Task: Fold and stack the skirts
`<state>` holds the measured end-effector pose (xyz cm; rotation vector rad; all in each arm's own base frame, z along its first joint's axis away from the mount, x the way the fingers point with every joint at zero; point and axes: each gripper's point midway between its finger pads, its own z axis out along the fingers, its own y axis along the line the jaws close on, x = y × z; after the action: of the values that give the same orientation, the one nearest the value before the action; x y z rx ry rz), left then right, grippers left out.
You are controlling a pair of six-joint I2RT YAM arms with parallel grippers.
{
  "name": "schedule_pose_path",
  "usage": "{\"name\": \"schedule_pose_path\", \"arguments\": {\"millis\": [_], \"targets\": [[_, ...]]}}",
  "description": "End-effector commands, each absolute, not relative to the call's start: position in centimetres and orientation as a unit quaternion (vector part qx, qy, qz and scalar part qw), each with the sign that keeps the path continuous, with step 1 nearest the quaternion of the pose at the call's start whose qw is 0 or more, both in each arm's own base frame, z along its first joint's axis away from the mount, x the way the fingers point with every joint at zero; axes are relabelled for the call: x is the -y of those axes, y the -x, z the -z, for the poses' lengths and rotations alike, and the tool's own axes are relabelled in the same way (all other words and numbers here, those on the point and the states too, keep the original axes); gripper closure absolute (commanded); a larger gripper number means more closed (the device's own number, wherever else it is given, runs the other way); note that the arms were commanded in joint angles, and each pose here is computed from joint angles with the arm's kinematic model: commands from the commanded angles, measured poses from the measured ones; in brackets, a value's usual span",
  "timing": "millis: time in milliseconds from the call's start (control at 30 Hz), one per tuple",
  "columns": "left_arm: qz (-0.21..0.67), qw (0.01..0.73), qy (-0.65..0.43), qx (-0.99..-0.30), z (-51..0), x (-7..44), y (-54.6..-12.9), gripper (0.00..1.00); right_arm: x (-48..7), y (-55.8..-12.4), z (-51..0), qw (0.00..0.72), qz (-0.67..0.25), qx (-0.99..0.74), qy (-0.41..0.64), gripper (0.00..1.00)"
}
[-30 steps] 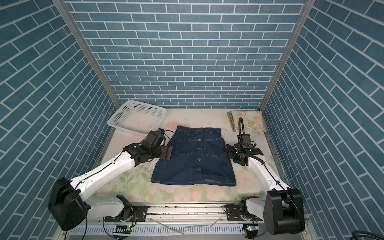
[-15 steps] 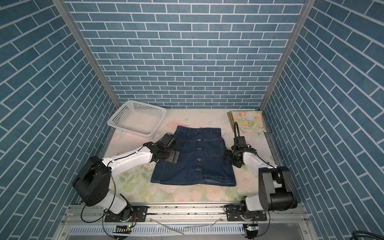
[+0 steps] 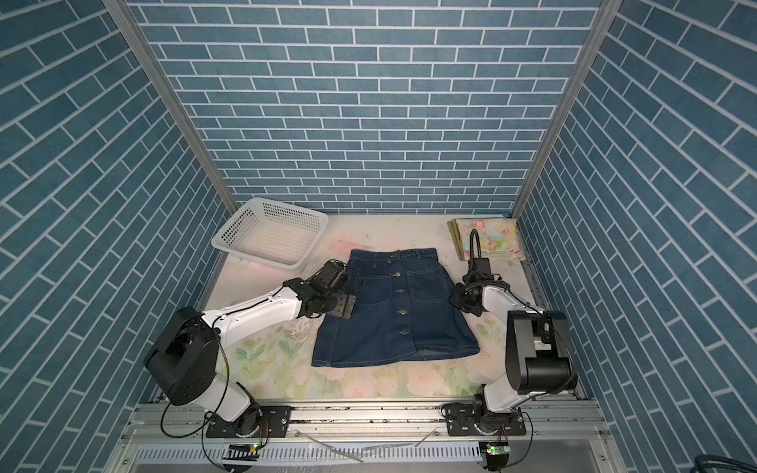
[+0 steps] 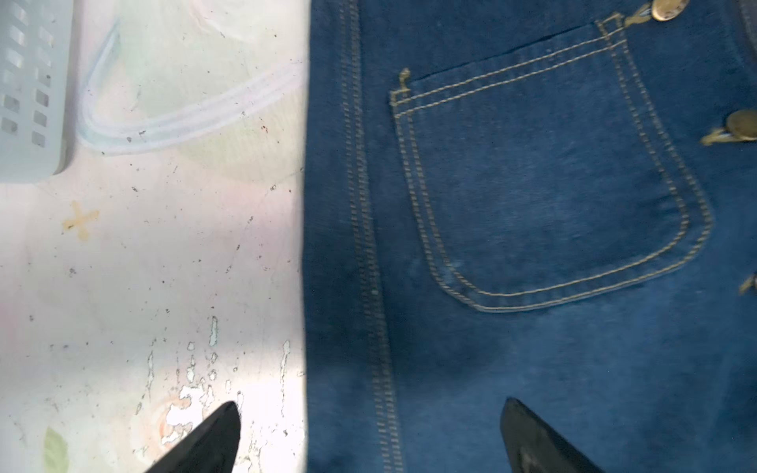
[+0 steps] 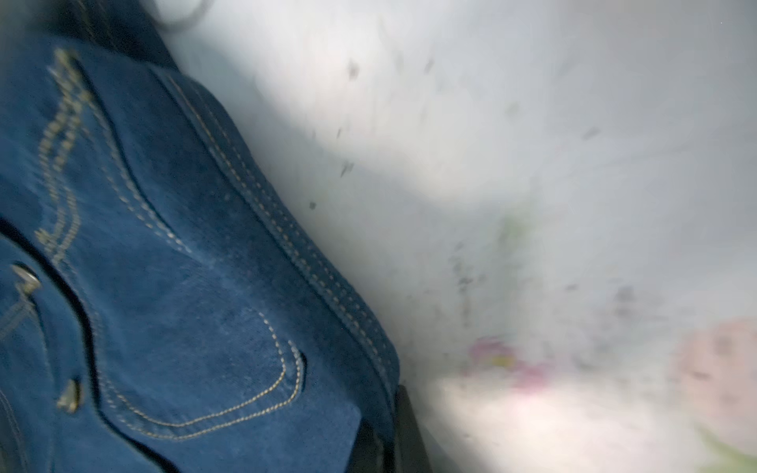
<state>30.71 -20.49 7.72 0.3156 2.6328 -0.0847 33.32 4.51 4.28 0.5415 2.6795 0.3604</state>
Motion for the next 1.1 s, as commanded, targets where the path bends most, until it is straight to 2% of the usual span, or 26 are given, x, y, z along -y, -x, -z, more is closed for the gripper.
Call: {"name": "schedule_pose_path", "arguments": {"millis": [0, 67, 133, 167, 267, 400, 567, 1067], "targets": [[0.030, 0.240, -0.115, -0.964, -7.7, 20.5, -30.6, 0.00, -2.8, -33.6, -7.0, 0.235, -0.098, -0.947, -0.198, 0.97], [0.029, 0.236, -0.114, -0.965, -7.4, 20.4, -30.5, 0.00, -2.9, -32.5, -7.3, 0.238, -0.104, -0.945, -0.201, 0.64], [0.031, 0.234, -0.114, -0.965, -7.2, 20.5, -30.4, 0.00, -2.9, -31.5, -7.2, 0.236, -0.107, -0.944, -0.203, 0.39], [0.031, 0.232, -0.115, -0.965, -7.1, 20.6, -30.4, 0.01, -3.5, -30.7, -7.1, 0.230, -0.125, -0.944, -0.201, 0.31], [0.030, 0.233, -0.114, -0.965, -7.2, 20.4, -30.3, 0.00, -3.6, -28.7, -6.3, 0.219, -0.127, -0.945, -0.206, 0.15], [0.027, 0.237, -0.112, -0.965, -7.4, 20.0, -30.1, 0.00, -3.8, -26.5, -5.2, 0.201, -0.132, -0.948, -0.211, 0.02], [0.019, 0.237, -0.106, -0.966, -7.5, 19.3, -29.7, 0.00, -4.2, -24.3, -3.5, 0.167, -0.138, -0.953, -0.211, 0.01], [0.020, 0.231, -0.076, -0.970, -6.9, 17.4, -27.9, 0.00, -5.5, -21.5, -2.3, 0.129, -0.146, -0.959, -0.207, 0.01]]}}
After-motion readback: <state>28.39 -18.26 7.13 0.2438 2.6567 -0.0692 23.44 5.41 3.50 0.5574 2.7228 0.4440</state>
